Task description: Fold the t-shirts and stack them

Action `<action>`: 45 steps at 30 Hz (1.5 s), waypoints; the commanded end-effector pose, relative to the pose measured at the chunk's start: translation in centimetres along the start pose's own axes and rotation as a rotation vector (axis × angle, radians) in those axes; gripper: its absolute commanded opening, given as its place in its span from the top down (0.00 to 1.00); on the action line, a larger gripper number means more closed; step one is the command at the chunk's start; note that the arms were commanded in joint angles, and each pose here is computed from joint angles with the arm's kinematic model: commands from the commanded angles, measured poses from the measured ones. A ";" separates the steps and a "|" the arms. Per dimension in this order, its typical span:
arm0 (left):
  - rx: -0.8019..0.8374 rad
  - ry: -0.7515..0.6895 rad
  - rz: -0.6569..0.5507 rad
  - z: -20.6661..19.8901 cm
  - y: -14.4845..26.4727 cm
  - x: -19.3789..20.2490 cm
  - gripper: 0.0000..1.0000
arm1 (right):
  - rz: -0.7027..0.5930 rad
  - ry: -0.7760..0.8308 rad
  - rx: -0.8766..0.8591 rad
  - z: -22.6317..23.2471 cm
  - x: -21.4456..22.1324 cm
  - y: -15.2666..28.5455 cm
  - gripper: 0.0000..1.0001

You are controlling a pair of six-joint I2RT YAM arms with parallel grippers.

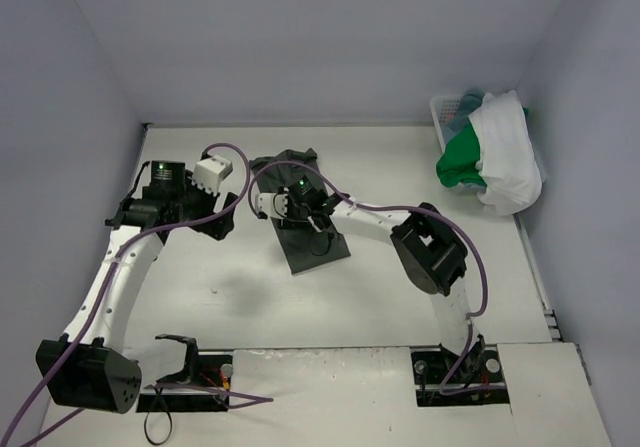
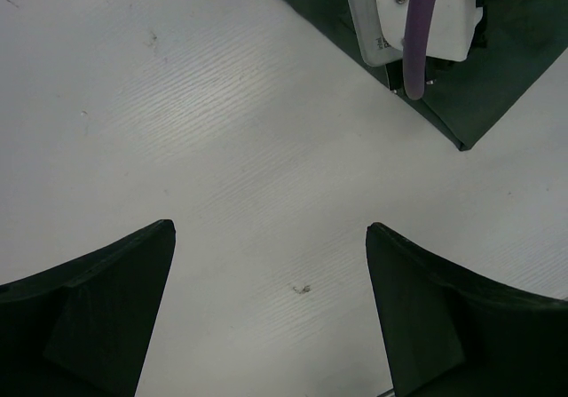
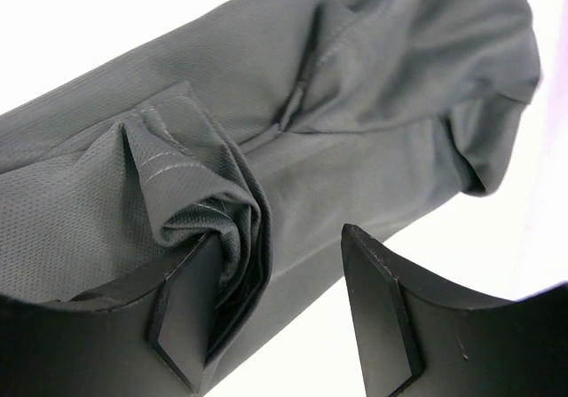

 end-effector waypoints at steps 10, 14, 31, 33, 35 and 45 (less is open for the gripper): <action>-0.001 -0.001 -0.104 0.1 1.2 -1.9 0.17 | -0.122 -0.117 0.313 -8.9 -4.7 5.0 0.48; 0.001 -0.003 -0.110 0.0 1.4 -2.0 0.17 | -0.100 -0.131 0.396 -10.4 -4.3 4.1 0.48; 0.009 0.014 -0.110 0.0 1.1 -1.7 0.17 | -0.099 -0.253 0.180 -7.2 -4.2 7.1 1.00; 0.010 0.015 -0.109 0.0 1.1 -1.7 0.17 | -0.111 -0.270 0.133 -6.3 -4.3 9.0 1.00; 0.007 0.014 -0.111 0.0 1.2 -1.7 0.17 | -0.140 -0.268 0.012 -4.3 -4.8 10.6 1.00; 0.009 0.019 -0.101 0.1 1.2 -1.6 0.17 | -0.048 -0.225 -0.387 5.0 -0.4 11.9 1.00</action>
Point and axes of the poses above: each gripper's point midway between its finger pads, its own y axis back along the fingers, its own z axis along the line the jaws close on, x = y × z, the point moved 2 cm from there along y, back along the fingers, and after that the axes turned 9 degrees about -y, right-handed, at the moved point
